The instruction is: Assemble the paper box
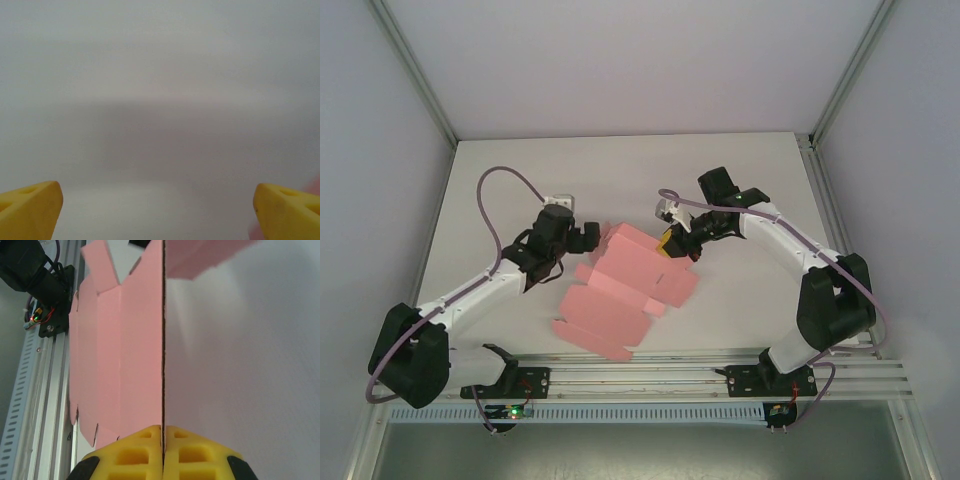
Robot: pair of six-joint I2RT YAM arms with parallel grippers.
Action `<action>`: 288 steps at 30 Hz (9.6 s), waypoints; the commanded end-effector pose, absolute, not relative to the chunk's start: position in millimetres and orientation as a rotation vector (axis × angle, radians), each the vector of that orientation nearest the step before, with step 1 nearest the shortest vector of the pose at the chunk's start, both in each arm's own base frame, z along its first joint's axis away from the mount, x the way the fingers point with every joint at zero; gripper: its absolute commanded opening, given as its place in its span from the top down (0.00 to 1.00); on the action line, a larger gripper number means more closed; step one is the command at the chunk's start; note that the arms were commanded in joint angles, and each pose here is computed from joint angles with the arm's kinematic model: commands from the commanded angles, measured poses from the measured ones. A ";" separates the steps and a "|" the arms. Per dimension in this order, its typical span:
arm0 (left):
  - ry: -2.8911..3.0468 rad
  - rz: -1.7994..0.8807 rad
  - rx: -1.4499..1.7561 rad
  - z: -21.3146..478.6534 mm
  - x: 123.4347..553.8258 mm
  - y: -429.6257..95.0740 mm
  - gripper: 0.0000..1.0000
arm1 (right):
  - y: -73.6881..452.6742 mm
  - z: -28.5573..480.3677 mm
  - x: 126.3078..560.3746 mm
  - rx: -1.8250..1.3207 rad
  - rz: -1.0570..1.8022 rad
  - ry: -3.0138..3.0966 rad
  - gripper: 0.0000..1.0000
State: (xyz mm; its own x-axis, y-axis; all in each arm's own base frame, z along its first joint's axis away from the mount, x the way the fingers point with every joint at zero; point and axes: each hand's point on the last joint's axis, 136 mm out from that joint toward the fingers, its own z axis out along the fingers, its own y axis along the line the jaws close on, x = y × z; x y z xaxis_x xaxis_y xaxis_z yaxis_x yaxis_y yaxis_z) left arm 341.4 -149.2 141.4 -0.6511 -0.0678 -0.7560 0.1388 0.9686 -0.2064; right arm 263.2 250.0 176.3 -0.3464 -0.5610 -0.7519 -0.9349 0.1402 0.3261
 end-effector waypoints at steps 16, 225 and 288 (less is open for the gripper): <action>2.258 -0.271 -0.099 188.4 301.0 -107.8 0.08 | 235.8 165.3 306.3 -1.268 0.820 2.133 1.00; 2.369 0.214 -0.047 19.8 374.4 -166.3 0.88 | 244.7 74.1 301.8 -1.792 -0.594 1.517 1.00; 2.149 -0.250 0.029 145.8 367.3 -205.9 1.00 | 148.7 260.6 335.1 -0.354 0.194 1.938 0.02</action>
